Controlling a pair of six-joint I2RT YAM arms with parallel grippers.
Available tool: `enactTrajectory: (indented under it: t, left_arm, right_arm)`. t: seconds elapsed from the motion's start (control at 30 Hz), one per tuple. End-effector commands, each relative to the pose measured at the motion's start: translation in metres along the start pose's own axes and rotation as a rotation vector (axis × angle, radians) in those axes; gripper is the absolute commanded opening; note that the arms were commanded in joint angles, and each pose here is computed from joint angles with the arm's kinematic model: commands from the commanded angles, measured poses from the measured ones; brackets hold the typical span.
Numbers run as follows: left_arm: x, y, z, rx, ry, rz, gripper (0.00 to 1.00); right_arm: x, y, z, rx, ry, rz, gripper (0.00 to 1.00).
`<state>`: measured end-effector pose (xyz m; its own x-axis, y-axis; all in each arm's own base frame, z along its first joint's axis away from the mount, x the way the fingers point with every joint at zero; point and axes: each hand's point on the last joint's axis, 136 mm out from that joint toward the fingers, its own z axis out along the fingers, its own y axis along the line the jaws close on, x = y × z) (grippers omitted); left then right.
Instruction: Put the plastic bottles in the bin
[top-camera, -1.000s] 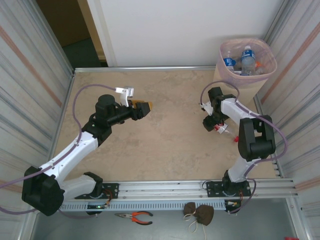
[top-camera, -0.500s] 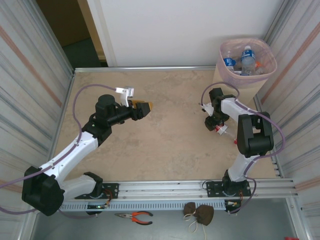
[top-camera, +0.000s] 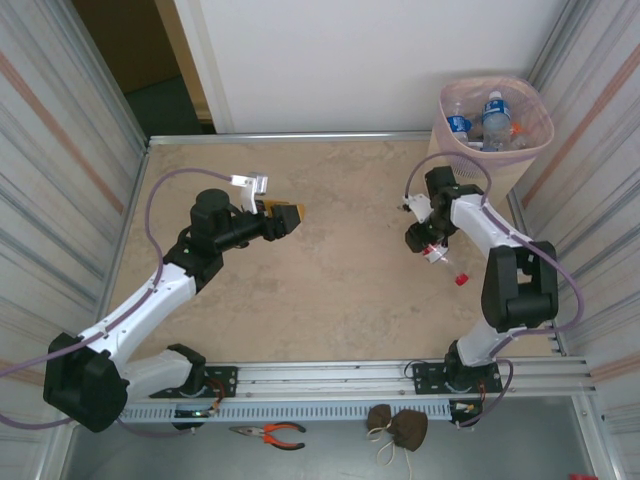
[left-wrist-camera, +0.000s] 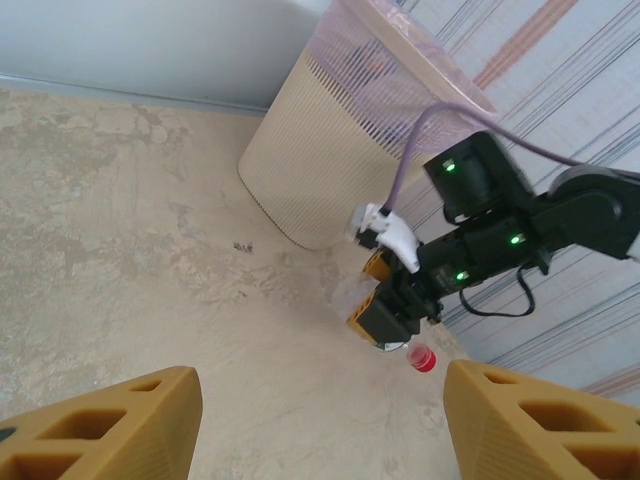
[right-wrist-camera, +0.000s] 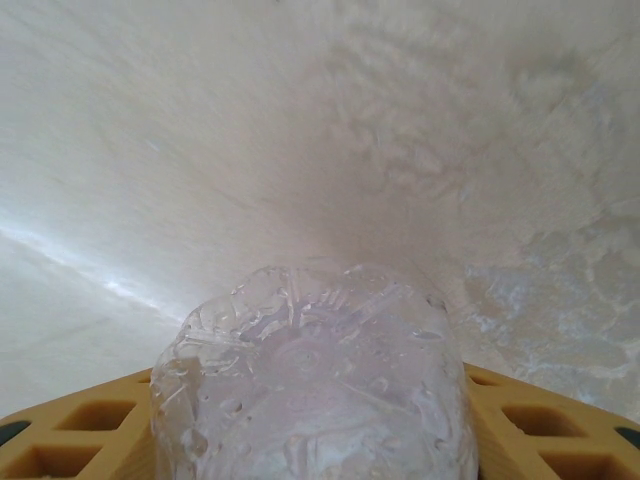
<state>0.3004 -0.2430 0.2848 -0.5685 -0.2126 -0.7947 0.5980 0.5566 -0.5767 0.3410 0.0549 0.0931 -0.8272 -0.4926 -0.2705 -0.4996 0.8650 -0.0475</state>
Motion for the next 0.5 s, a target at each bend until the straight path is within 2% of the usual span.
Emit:
enactTrajectory:
  t: [0.0, 0.2, 0.47]
  left_arm:
    - [-0.007, -0.005, -0.006, 0.009, -0.022, 0.003, 0.65]
    - [-0.008, -0.005, -0.006, 0.009, -0.025, 0.007, 0.66]
    - [-0.01, -0.006, -0.006, 0.012, -0.035, 0.011, 0.66]
  right_arm:
    - [-0.023, 0.015, -0.044, -0.112, -0.143, 0.071, 0.56]
    - [-0.051, 0.018, -0.108, -0.206, -0.35, 0.145, 0.54]
    - [-0.09, -0.001, -0.22, -0.254, -0.681, 0.226, 0.53]
